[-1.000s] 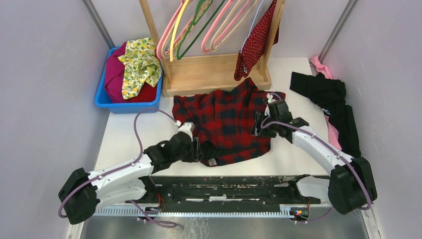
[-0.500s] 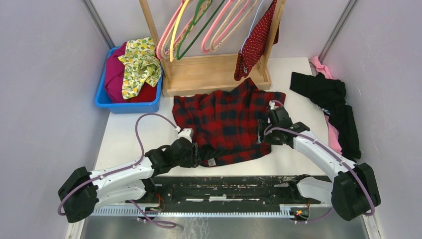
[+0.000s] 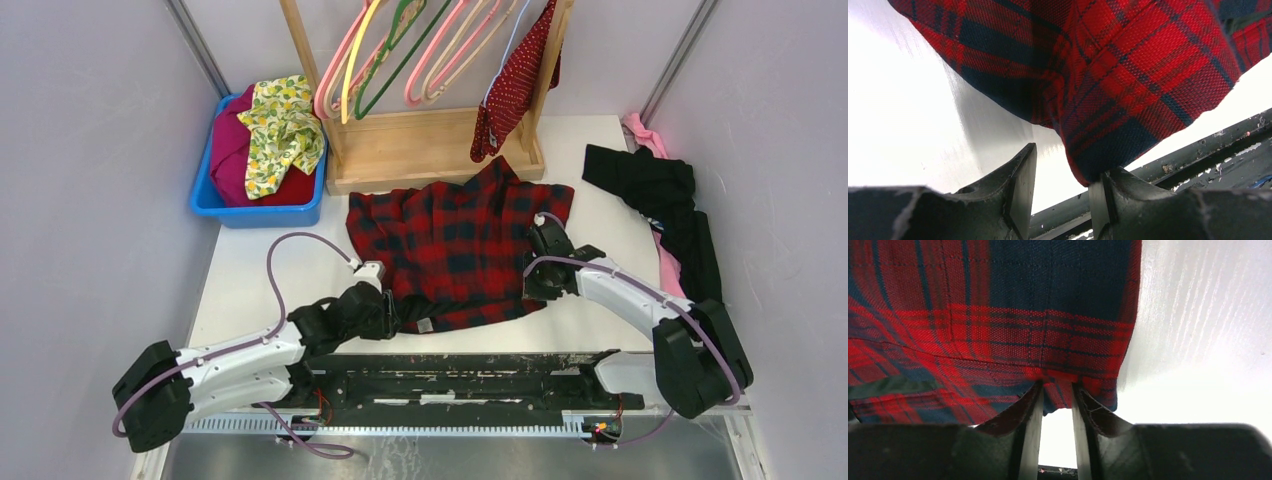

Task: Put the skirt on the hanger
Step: Flatten out the skirt at the center of the board.

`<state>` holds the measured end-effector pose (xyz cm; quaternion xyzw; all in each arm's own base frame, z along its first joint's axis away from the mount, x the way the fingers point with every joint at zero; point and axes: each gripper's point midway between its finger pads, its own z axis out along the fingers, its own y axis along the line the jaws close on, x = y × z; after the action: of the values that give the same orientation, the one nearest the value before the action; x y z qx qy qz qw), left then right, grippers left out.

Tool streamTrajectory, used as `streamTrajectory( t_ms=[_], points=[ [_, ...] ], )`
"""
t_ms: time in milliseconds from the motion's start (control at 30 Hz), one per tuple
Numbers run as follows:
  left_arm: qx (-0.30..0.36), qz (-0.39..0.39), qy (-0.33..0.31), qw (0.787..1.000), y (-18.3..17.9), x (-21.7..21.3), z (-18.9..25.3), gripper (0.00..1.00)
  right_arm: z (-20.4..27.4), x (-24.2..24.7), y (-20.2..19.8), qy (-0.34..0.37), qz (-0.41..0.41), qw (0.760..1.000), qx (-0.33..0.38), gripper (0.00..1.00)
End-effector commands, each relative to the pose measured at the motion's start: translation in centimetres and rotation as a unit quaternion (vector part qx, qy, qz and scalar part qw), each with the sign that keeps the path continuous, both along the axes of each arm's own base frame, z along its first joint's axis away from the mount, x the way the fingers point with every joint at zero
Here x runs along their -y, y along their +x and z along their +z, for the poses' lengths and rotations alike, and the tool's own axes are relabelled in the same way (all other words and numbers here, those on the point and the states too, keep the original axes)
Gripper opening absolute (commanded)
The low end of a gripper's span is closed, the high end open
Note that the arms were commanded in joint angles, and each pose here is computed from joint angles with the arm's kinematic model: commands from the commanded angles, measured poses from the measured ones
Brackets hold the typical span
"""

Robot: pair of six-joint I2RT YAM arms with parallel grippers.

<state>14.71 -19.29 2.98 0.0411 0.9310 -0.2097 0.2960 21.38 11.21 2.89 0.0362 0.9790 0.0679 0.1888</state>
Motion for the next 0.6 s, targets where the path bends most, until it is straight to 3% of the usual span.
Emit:
streamTrajectory(
  t_ms=[0,67,133,233,267,300,333,400,567],
  points=[
    [0.014,0.026,-0.014,0.999,0.5,-0.3,0.1,0.47,0.4,-0.4,1.5,0.004,-0.009,1.000,0.026,0.29],
    [0.017,0.030,-0.015,0.999,0.5,-0.5,0.0,0.46,0.7,-0.3,1.6,0.002,-0.008,1.000,0.029,0.22],
    [0.020,0.035,-0.018,0.999,0.5,-0.7,0.0,0.46,1.2,-0.2,1.6,0.004,-0.010,0.999,0.039,0.02],
    [0.028,0.053,-0.024,0.998,0.7,-1.1,0.2,0.45,2.5,-0.8,1.7,0.027,-0.008,0.998,0.056,0.02],
    [0.029,0.055,-0.027,0.998,0.8,-1.1,0.3,0.45,3.0,-1.3,1.8,0.040,0.000,0.997,0.062,0.11],
    [0.030,0.056,-0.030,0.998,0.8,-1.0,0.3,0.46,3.3,-1.6,1.8,0.049,0.004,0.997,0.065,0.34],
    [0.029,0.057,-0.033,0.997,0.8,-0.9,0.3,0.46,3.6,-1.7,1.8,0.052,0.008,0.996,0.067,0.47],
    [0.029,0.056,-0.040,0.997,0.9,-0.5,0.4,0.46,3.8,-1.9,1.9,0.047,0.019,0.997,0.066,0.54],
    [0.025,0.054,-0.028,0.998,1.3,-0.1,-0.3,0.46,2.5,-1.9,2.3,0.023,0.027,0.998,0.042,0.60]
  ],
)
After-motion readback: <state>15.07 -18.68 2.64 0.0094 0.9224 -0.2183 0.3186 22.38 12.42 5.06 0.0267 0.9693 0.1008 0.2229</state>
